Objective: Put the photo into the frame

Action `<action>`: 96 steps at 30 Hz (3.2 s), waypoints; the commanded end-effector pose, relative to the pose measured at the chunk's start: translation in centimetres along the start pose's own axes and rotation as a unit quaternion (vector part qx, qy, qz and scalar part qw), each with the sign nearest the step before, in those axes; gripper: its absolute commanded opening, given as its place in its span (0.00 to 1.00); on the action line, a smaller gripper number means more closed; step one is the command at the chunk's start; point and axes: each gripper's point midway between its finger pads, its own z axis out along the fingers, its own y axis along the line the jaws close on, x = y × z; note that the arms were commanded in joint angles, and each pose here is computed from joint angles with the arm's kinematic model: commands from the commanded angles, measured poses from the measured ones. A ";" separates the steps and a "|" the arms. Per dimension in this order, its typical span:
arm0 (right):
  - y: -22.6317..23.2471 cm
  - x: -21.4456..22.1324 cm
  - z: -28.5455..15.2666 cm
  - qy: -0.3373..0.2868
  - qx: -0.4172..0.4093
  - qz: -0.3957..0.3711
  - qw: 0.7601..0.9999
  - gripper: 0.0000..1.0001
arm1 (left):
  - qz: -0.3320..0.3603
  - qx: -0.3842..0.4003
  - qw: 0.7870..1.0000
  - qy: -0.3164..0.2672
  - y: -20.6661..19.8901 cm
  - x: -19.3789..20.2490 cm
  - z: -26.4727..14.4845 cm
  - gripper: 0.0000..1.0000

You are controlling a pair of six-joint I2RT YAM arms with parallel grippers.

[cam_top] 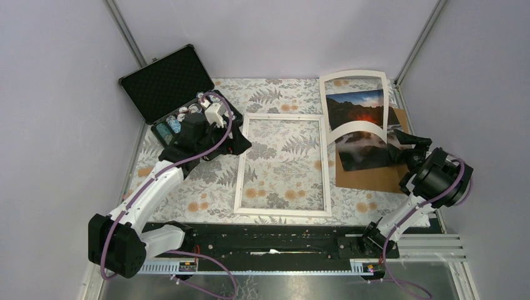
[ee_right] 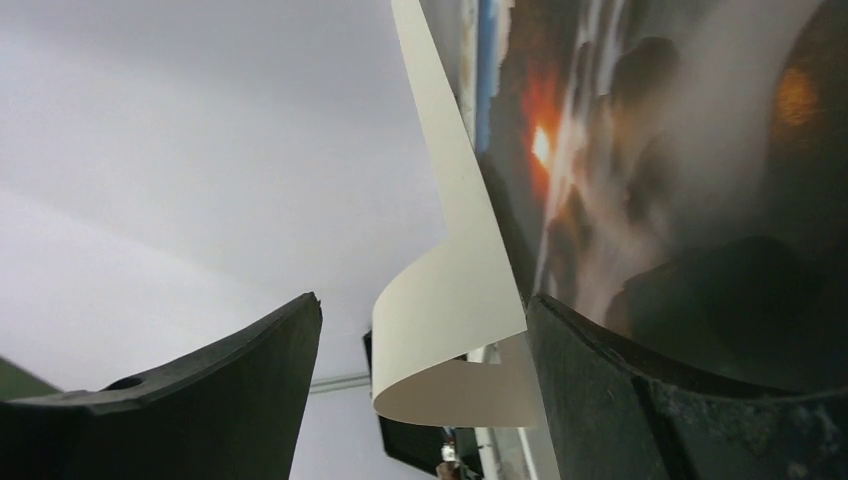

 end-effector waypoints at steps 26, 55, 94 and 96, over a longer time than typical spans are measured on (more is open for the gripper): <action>-1.3 0.9 1.3 0.018 0.184 -0.217 0.958 0.85 | 0.013 0.024 0.999 -0.019 -1.2 -0.8 -0.2 0.89; -9.0 16.1 1.3 0.268 0.370 -0.359 0.814 0.83 | 0.011 0.031 0.999 -0.017 -1.4 -0.7 -0.1 0.89; -4.4 -11.0 -5.6 -0.211 0.392 -0.240 0.863 0.94 | 0.005 0.038 0.999 -0.007 -1.4 -0.2 0.4 0.89; -5.0 -10.8 -5.4 -0.203 0.390 -0.230 0.868 0.95 | 0.006 0.038 0.999 -0.007 -1.4 -0.3 0.4 0.89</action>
